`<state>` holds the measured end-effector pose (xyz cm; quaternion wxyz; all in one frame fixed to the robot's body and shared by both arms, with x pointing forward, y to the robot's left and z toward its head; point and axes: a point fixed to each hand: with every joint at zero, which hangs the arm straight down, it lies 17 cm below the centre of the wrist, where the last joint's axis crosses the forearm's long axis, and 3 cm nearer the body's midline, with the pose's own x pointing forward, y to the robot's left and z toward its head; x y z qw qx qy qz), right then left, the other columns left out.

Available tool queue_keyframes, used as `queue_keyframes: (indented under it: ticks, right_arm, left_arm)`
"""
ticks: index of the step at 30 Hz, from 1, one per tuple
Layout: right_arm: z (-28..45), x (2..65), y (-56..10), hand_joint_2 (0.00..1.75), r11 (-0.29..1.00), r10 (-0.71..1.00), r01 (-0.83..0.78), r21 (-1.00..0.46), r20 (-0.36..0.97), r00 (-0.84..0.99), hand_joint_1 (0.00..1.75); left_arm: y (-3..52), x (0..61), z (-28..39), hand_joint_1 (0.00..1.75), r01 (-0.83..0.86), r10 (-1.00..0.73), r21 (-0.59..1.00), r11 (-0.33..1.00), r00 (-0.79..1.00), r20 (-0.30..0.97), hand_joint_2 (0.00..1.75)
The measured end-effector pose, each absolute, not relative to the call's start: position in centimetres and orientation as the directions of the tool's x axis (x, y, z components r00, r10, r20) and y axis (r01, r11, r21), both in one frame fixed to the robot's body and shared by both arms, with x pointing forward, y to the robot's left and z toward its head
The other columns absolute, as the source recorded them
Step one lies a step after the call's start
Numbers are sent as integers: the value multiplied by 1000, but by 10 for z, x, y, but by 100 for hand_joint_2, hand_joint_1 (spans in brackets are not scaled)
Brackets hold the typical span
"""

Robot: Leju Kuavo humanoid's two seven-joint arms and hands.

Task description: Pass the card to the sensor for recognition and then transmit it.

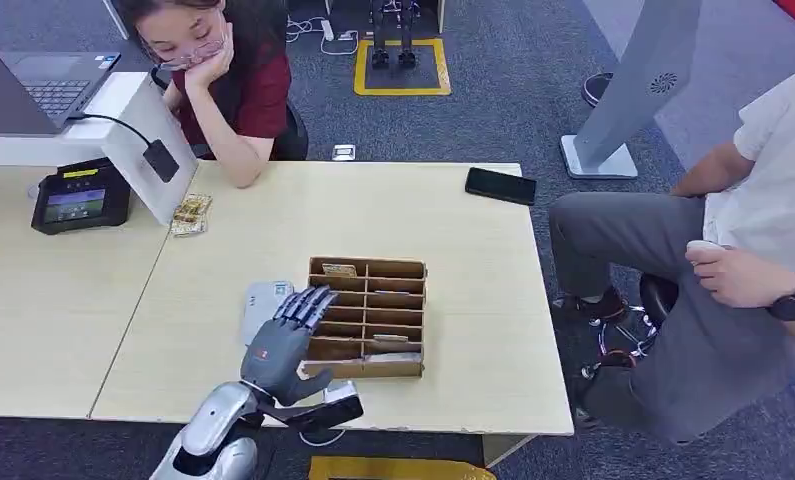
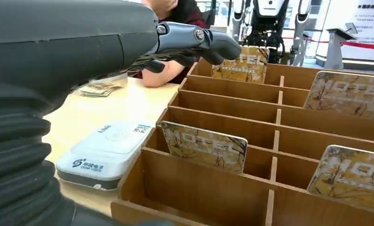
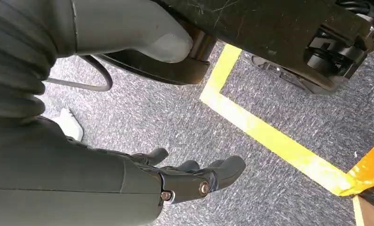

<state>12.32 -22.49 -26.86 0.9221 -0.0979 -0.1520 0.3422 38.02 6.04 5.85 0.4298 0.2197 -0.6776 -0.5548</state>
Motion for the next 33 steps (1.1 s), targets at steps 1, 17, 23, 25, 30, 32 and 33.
queue_keyframes:
  ticks: [1, 17, 23, 25, 30, 32, 33]
  right_arm:
    - [-269, 123, -225, 175, 747, 661, -601, -285, 213, 720, 0]
    - [-269, 123, -225, 175, 746, 662, -602, -285, 214, 718, 0]
    - [-269, 123, -225, 175, 745, 662, -602, -285, 213, 718, 0]
    - [-269, 123, -225, 175, 746, 662, -602, -285, 213, 719, 0]
    - [-269, 123, -225, 175, 745, 662, -602, -285, 213, 718, 0]
    - [-269, 123, -225, 175, 746, 662, -602, -285, 213, 719, 0]
    - [-269, 123, -225, 175, 745, 662, -602, -285, 213, 718, 0]
  left_arm:
    - [61, 380, 57, 134, 182, -775, 941, 284, -534, 338, 175]
    - [67, 379, 48, 171, 200, -778, 944, 263, -534, 330, 175]
    - [67, 378, 47, 171, 205, -777, 942, 265, -534, 335, 175]
    - [66, 377, 47, 166, 206, -775, 943, 262, -537, 333, 175]
    - [65, 376, 46, 175, 209, -772, 943, 260, -541, 333, 175]
    - [65, 376, 46, 175, 209, -772, 943, 260, -541, 333, 175]
    - [65, 376, 46, 175, 209, -772, 942, 261, -541, 334, 175]
